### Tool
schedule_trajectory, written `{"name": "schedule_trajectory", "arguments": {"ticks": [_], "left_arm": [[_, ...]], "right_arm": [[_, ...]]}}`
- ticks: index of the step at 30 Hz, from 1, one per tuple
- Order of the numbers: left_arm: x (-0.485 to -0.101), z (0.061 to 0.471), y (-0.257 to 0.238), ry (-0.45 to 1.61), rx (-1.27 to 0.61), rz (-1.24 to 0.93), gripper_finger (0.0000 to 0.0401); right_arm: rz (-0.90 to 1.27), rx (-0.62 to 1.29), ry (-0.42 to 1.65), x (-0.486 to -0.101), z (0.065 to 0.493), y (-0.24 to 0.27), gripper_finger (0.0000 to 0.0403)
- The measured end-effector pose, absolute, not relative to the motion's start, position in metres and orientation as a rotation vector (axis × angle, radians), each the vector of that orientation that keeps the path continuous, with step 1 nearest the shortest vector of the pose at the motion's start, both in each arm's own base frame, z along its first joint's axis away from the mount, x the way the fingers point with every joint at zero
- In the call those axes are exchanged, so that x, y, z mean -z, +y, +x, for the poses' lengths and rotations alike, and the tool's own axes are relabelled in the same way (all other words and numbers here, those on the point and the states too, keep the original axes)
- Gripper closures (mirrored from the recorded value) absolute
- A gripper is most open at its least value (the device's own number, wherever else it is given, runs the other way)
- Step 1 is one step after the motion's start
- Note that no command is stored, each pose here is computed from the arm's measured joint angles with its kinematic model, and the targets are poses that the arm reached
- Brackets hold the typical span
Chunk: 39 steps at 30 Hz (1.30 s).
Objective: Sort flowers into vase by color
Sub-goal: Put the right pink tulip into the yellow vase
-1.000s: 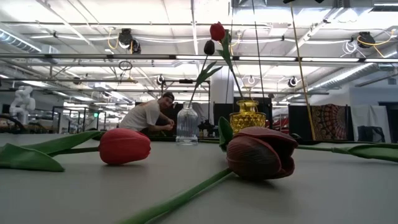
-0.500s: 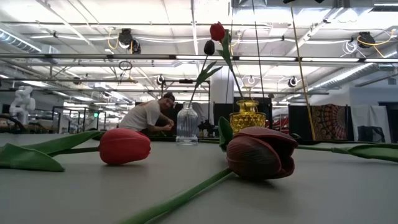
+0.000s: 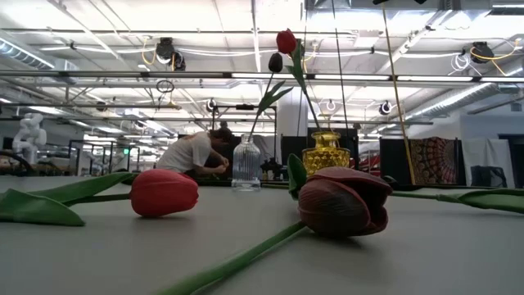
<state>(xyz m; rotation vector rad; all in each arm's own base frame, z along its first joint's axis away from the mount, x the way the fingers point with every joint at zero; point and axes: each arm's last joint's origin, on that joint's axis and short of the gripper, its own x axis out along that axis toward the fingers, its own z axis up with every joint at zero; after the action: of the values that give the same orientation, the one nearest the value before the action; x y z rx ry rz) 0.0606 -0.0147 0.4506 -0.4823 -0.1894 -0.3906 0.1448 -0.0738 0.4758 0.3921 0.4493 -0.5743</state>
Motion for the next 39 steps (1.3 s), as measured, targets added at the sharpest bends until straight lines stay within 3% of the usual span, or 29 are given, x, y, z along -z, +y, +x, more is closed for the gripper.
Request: {"name": "schedule_trajectory", "arguments": {"ticks": [26,39], "left_arm": [[-0.45,0.062,-0.014,-0.18,0.368,-0.565,0.0196],[-0.455,0.077,-0.009,-0.281,0.104,-0.427,0.0195]], "right_arm": [[0.392,0.575,0.449,-0.476,0.145,-0.074,0.0215],[0.346,0.566,0.461,-0.476,0.145,-0.074,0.0215]]}}
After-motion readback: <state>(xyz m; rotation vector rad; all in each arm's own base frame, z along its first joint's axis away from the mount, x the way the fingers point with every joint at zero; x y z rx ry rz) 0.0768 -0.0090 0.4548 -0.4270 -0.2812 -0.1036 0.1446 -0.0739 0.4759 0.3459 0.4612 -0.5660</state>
